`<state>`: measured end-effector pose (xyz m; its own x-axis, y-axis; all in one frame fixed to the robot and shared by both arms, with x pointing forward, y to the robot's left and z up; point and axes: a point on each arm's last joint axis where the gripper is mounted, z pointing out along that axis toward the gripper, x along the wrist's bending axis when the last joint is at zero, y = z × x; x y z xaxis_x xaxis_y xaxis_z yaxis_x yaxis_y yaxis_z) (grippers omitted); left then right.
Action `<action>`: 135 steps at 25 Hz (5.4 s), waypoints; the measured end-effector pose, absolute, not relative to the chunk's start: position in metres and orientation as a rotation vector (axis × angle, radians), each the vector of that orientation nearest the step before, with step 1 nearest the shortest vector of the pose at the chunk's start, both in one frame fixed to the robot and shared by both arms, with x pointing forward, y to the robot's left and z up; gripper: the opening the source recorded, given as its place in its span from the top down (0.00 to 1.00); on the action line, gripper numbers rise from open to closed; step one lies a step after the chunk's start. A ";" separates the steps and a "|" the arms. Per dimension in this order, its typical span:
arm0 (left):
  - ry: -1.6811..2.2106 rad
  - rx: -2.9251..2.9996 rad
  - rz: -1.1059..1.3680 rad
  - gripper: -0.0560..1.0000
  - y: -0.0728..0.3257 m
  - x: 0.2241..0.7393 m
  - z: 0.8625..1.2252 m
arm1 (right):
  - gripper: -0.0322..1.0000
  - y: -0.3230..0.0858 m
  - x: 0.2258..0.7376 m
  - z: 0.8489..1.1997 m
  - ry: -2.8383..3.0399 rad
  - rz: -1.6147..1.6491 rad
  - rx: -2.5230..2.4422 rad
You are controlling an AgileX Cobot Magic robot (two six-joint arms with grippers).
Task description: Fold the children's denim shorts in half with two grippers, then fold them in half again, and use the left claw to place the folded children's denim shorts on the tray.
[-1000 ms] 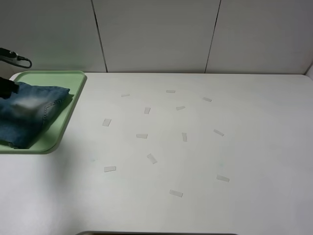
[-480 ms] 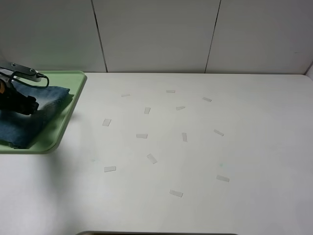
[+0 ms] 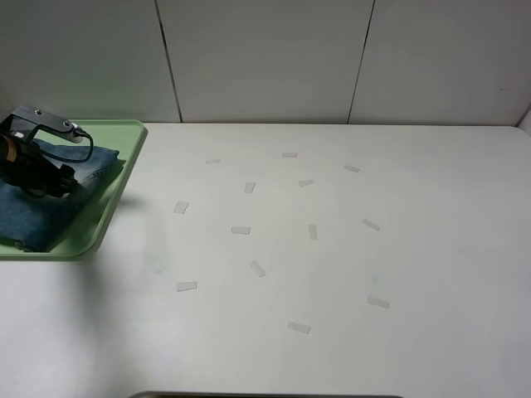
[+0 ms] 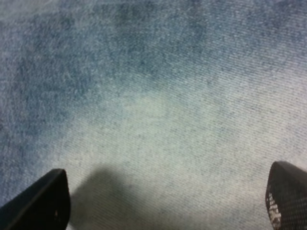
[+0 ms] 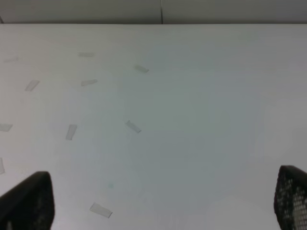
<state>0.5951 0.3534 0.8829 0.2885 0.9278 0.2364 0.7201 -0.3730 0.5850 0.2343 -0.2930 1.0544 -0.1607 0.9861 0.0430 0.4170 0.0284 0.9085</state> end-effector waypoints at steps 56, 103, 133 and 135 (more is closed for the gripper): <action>1.181 1.479 1.135 0.19 0.327 0.575 1.104 | 0.30 -0.293 0.234 1.054 1.652 1.106 1.445; 1.508 1.491 1.223 0.12 0.307 0.208 1.104 | 0.30 -0.293 0.234 1.054 1.652 1.106 1.445; 1.701 1.514 1.154 0.12 0.317 0.232 1.050 | 0.30 -0.293 0.234 1.054 1.652 1.106 1.445; 1.698 1.500 1.136 0.12 0.318 0.233 1.049 | 0.30 -0.293 0.234 1.054 1.652 1.106 1.445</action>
